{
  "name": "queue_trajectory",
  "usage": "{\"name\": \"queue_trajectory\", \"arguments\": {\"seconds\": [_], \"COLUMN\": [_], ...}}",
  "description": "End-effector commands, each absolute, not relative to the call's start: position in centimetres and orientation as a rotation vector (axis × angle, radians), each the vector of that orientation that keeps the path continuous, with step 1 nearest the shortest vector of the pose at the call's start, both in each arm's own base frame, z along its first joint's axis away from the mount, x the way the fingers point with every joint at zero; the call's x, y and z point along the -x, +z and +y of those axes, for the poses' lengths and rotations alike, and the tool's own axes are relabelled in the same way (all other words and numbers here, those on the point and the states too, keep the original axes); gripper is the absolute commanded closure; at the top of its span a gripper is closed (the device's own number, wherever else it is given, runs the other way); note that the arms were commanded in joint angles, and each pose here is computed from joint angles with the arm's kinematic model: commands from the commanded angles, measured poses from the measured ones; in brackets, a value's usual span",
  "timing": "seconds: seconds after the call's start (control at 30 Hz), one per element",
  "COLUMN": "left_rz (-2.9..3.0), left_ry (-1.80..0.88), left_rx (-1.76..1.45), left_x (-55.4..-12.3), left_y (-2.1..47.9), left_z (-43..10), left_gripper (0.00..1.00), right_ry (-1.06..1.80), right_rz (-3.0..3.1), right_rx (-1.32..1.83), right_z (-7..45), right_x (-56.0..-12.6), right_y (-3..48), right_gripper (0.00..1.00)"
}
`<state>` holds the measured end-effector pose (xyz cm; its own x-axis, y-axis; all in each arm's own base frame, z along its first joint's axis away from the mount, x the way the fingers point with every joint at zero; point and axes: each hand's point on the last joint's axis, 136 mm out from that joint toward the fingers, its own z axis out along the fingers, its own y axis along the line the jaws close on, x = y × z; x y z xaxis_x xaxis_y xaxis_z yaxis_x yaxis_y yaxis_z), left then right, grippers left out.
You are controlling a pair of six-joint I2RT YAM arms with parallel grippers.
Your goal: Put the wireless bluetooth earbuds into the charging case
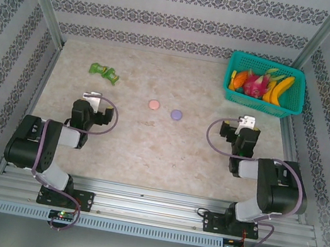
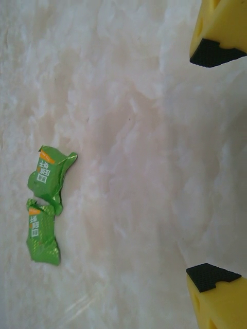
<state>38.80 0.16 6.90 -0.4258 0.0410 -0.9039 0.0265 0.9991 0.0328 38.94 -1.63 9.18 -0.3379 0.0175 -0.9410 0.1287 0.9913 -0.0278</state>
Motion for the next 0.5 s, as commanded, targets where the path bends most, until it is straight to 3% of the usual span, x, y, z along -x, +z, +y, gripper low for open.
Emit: {"name": "queue_trajectory", "arguments": {"seconds": [0.0, 0.47], "left_rz": [1.961, 1.980], "left_ry": [-0.095, -0.025], "left_rx": [-0.052, 0.006], "left_x": [-39.8, -40.0], "left_y": [8.3, 8.1], "left_z": [-0.5, 0.5], "left_gripper": [0.00, 0.00], "right_ry": [-0.030, -0.045], "right_rz": [1.889, 1.881], "right_rx": [-0.081, -0.072], "right_z": [-0.7, -0.4], "right_x": [-39.8, -39.7], "right_y": [10.5, 10.6], "right_gripper": [0.02, 0.02]}}
